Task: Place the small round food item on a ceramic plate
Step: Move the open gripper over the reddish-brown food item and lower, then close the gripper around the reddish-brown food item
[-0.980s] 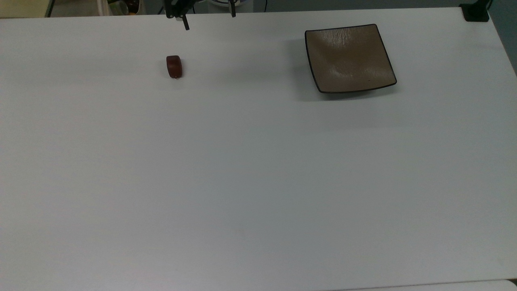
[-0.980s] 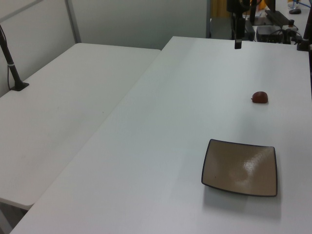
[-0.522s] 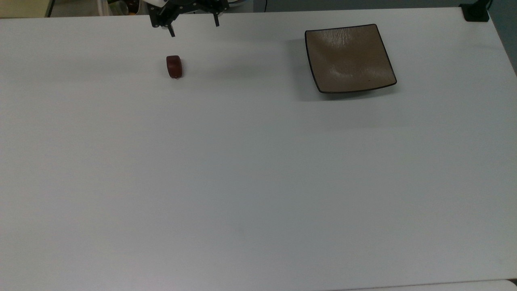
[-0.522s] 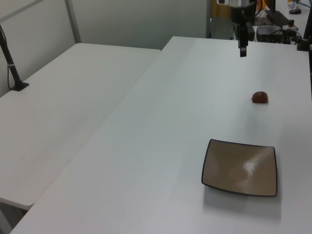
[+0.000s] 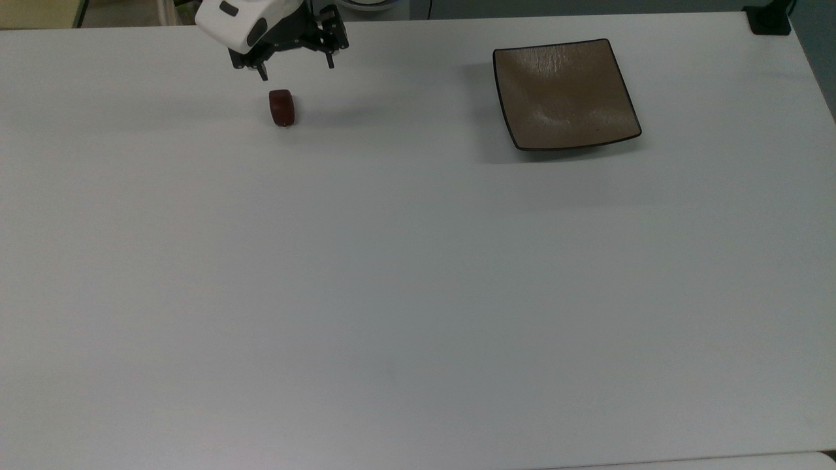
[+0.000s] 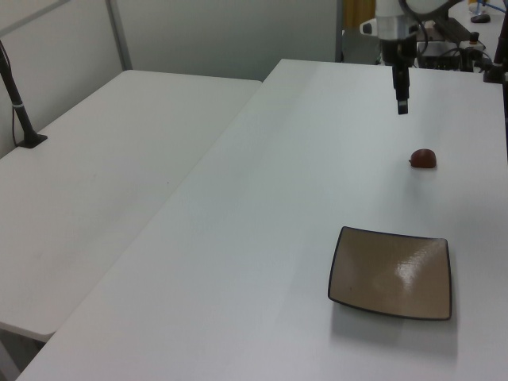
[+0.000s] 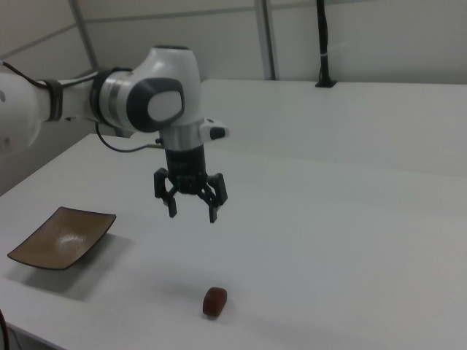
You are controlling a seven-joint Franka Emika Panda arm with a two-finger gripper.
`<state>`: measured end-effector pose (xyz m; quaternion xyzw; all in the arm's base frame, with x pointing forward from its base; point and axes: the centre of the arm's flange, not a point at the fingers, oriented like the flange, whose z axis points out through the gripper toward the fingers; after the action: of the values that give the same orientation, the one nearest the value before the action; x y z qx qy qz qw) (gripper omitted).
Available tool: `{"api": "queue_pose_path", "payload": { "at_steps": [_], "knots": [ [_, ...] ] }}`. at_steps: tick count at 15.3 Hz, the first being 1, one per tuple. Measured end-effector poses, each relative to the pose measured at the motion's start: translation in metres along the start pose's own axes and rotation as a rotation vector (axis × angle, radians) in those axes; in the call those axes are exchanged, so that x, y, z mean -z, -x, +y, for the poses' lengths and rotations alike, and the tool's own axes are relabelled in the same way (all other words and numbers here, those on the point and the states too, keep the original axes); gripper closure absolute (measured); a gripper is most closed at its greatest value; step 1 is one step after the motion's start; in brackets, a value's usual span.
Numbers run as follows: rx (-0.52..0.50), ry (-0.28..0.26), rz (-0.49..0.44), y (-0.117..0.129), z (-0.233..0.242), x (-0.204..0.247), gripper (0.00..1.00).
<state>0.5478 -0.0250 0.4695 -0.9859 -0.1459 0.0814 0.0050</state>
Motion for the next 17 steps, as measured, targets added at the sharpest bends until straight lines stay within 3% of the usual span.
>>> {"api": "queue_pose_path", "payload": {
  "at_steps": [17],
  "knots": [
    [0.03, 0.087, -0.039, 0.025, 0.013, -0.131, 0.0]
  ]
}}
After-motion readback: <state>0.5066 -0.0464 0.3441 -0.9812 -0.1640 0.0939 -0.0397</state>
